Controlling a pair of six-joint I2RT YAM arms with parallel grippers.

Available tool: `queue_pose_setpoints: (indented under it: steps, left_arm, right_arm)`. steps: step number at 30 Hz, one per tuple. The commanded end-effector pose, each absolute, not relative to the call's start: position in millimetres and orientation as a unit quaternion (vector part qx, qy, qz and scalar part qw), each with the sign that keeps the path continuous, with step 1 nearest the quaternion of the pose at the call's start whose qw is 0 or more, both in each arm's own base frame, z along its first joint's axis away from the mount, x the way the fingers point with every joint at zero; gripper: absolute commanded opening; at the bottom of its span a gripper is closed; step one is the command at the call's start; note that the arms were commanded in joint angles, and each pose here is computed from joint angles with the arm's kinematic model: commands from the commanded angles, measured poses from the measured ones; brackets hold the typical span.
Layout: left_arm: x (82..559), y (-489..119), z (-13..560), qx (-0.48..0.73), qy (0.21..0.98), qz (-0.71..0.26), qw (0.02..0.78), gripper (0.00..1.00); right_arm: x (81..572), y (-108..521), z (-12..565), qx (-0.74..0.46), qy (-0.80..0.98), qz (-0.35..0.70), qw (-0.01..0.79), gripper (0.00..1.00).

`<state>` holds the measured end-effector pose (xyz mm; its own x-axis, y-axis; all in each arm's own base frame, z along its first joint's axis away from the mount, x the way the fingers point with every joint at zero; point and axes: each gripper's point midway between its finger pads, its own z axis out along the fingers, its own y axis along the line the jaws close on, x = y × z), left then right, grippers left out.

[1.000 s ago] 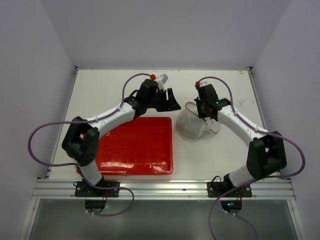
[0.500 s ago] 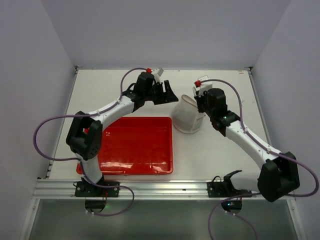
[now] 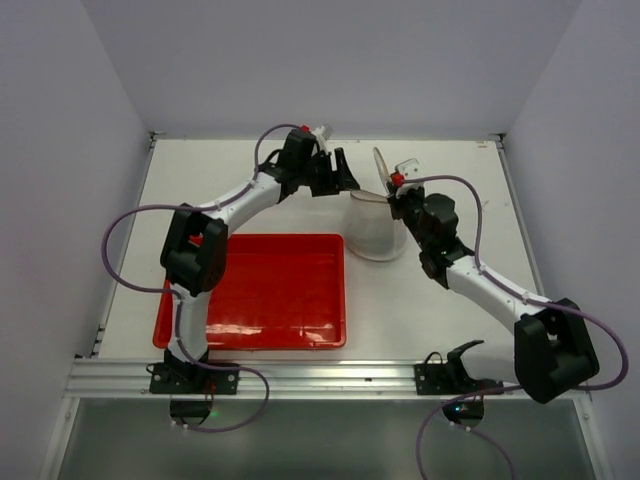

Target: Unzip the laundry bag and remove the bra

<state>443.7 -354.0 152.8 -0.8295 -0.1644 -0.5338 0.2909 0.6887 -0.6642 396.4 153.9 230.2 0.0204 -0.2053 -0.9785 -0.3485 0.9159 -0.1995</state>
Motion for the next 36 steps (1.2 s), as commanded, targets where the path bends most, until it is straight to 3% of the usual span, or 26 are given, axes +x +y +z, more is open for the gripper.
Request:
queue_pose_setpoints:
  steps: [1, 10, 17, 36]
  left_arm:
    - [453, -355, 173, 0.054, 0.862, -0.406, 0.299, 0.73]
    - [457, -356, 174, 0.059, 0.859, -0.407, 0.305, 0.74]
    - [466, -370, 160, 0.061, 0.859, -0.424, 0.281, 0.75]
    - [460, -395, 147, 0.037, 0.817, -0.533, 0.215, 0.76]
  right_arm:
    - [408, 165, 285, -0.204, 0.625, 0.056, 0.751, 0.00]
    - [416, 155, 326, -0.200, 0.586, 0.055, 0.783, 0.00]
    - [389, 159, 308, -0.196, 0.577, 0.109, 0.785, 0.00]
    - [377, 181, 294, -0.220, 0.570, 0.180, 0.771, 0.00]
